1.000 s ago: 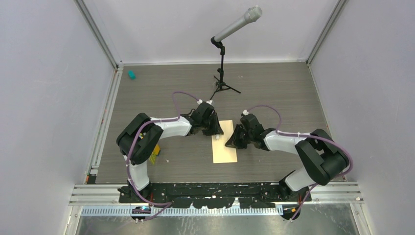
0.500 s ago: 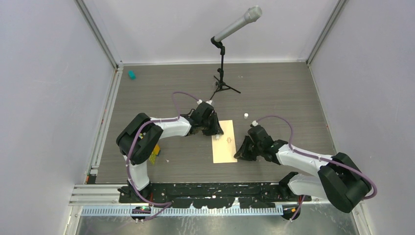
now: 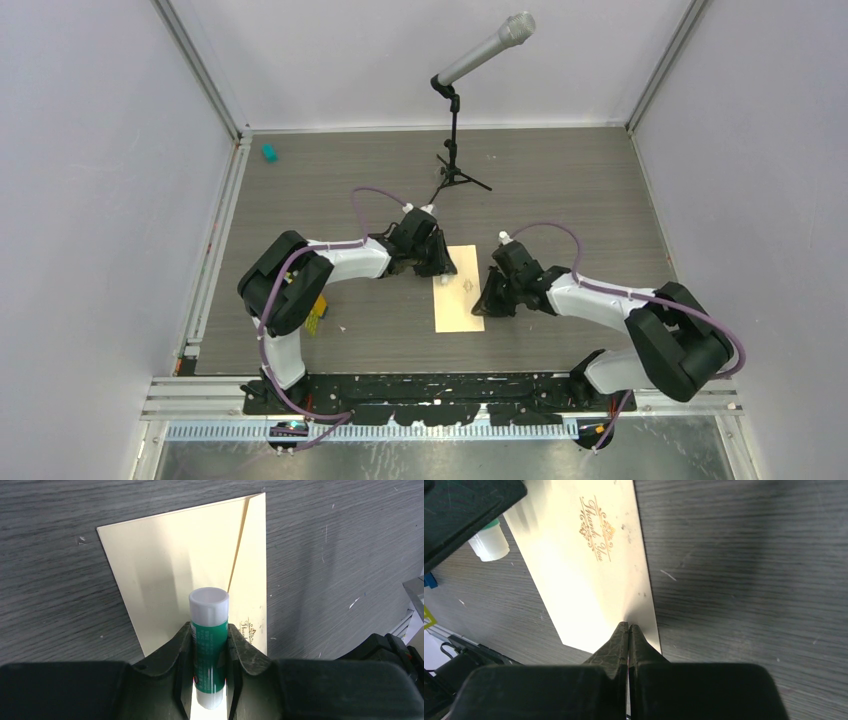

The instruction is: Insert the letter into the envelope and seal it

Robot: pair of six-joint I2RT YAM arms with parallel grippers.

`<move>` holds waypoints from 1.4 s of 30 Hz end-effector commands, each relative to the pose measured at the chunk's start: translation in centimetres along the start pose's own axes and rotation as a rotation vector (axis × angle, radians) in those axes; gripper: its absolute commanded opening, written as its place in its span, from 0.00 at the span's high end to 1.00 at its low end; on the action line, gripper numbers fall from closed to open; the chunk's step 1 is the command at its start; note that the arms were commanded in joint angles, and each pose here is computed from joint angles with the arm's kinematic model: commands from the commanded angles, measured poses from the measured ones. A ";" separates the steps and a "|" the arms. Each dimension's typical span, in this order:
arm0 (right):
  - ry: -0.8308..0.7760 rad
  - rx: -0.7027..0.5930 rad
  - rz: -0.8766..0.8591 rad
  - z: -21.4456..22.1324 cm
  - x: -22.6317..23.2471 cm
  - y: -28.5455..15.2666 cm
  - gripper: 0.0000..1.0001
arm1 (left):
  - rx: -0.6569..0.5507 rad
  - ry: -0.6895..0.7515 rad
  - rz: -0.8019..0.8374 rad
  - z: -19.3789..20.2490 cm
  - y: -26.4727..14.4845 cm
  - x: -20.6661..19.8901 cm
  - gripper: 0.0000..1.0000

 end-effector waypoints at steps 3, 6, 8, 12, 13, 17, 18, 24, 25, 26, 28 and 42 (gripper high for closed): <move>-0.025 -0.047 0.022 -2.0 0.4 1.2 0.99 | 0.057 0.004 -0.088 2.1 0.7 2.6 1.00; -0.027 -0.043 0.025 -2.7 0.7 1.8 0.99 | 0.060 0.007 -0.091 2.2 0.6 2.7 1.00; -0.028 -0.042 0.020 -3.1 1.0 2.0 0.99 | 0.062 0.008 -0.090 2.2 0.6 2.7 1.00; -0.039 -0.024 0.005 -3.5 1.9 2.8 0.99 | 0.061 0.007 -0.089 2.2 0.6 2.8 1.00; -0.038 -0.018 0.003 -3.5 2.0 2.9 0.99 | 0.061 0.006 -0.087 2.3 0.6 2.8 1.00; -0.042 -0.013 0.004 -3.8 2.3 3.6 0.99 | 0.064 0.002 -0.086 2.4 0.6 2.9 1.00; -0.043 -0.013 0.004 -3.9 2.4 3.7 0.99 | 0.065 0.002 -0.086 2.4 0.6 2.9 1.00; -0.030 -0.017 -0.002 -4.4 2.8 4.4 0.99 | 0.066 -0.002 -0.086 2.4 0.5 3.0 1.00; -0.027 -0.019 -0.004 -4.6 2.9 4.5 0.99 | 0.064 -0.003 -0.087 2.4 0.4 3.1 1.00; -0.025 -0.019 -0.005 -4.7 3.0 4.6 0.99 | 0.064 -0.003 -0.087 2.4 0.4 3.1 1.00; -0.022 -0.022 -0.012 -5.0 3.3 4.7 0.99 | 0.067 -0.003 -0.089 2.5 0.4 3.2 1.00; 0.006 -0.038 -0.029 -6.3 4.4 5.8 0.99 | 0.076 -0.017 -0.095 2.9 0.2 3.9 1.00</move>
Point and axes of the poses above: each gripper's point midway between its finger pads, its own y axis out along the fingers, its own x axis along the line the jaws close on, z = x × y, the point moved 5 cm from there along -y, back along the fingers, and after that the axes turned 11 degrees about y, right-handed, at the moved point
